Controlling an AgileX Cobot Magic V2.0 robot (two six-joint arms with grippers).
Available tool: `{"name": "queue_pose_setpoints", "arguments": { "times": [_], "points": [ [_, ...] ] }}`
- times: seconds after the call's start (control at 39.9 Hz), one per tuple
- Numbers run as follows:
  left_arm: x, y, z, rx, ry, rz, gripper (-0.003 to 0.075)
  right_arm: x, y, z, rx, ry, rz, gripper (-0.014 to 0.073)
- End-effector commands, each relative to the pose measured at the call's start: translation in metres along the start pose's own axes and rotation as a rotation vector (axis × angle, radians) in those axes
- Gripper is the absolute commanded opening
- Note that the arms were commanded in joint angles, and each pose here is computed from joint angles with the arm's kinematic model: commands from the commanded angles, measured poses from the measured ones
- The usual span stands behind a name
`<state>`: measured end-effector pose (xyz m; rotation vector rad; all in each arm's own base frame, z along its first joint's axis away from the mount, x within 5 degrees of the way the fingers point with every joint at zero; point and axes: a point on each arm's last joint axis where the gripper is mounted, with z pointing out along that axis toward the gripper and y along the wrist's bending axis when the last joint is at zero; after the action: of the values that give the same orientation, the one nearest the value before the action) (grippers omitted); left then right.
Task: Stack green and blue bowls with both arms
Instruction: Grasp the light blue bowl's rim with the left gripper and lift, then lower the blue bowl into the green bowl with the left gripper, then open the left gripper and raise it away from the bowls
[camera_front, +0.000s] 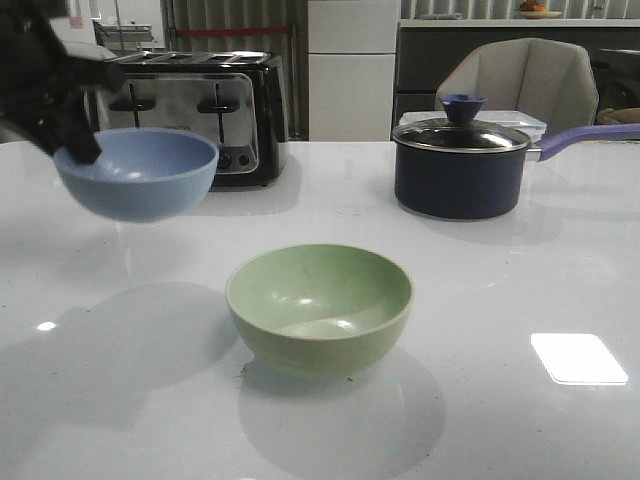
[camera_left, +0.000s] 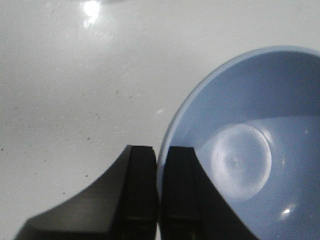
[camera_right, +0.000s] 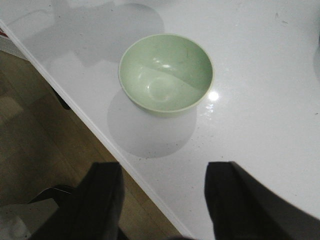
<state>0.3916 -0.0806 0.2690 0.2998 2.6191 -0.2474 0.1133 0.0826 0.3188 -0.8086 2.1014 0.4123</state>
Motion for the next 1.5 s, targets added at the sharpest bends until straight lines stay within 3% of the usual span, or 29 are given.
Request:
{"name": "queue_pose_setpoints", "arguments": {
  "times": [0.0, 0.28, 0.58, 0.95, 1.2, 1.25, 1.48],
  "points": [
    [-0.016, -0.027, -0.06, 0.065, -0.159, 0.064, 0.0093, -0.013, -0.001, -0.007, 0.023, -0.098, -0.011, 0.0479],
    [0.0, -0.098, -0.104, 0.182, -0.19, 0.248, 0.0093, -0.013, -0.001, -0.007, 0.023, -0.098, -0.011, 0.0479],
    [0.017, -0.155, -0.075, 0.265, -0.091, 0.381, 0.0093, -0.013, -0.001, -0.007, 0.023, -0.098, -0.011, 0.0479],
    [0.026, -0.161, 0.004, 0.25, 0.098, 0.374, 0.0093, -0.013, -0.001, -0.007, 0.023, -0.098, -0.011, 0.0479],
    [0.031, -0.162, 0.031, 0.244, 0.155, 0.371, 0.0101, -0.013, -0.001, -0.007, 0.023, -0.098, -0.011, 0.0479],
    [0.031, -0.162, 0.031, 0.249, 0.156, 0.366, 0.0132, -0.013, -0.001, -0.007, 0.023, -0.098, -0.011, 0.0479],
    [0.03, -0.164, 0.028, 0.261, 0.15, 0.36, 0.0432, -0.013, -0.001, -0.007, 0.023, -0.098, -0.011, 0.0479]
  ]
}}
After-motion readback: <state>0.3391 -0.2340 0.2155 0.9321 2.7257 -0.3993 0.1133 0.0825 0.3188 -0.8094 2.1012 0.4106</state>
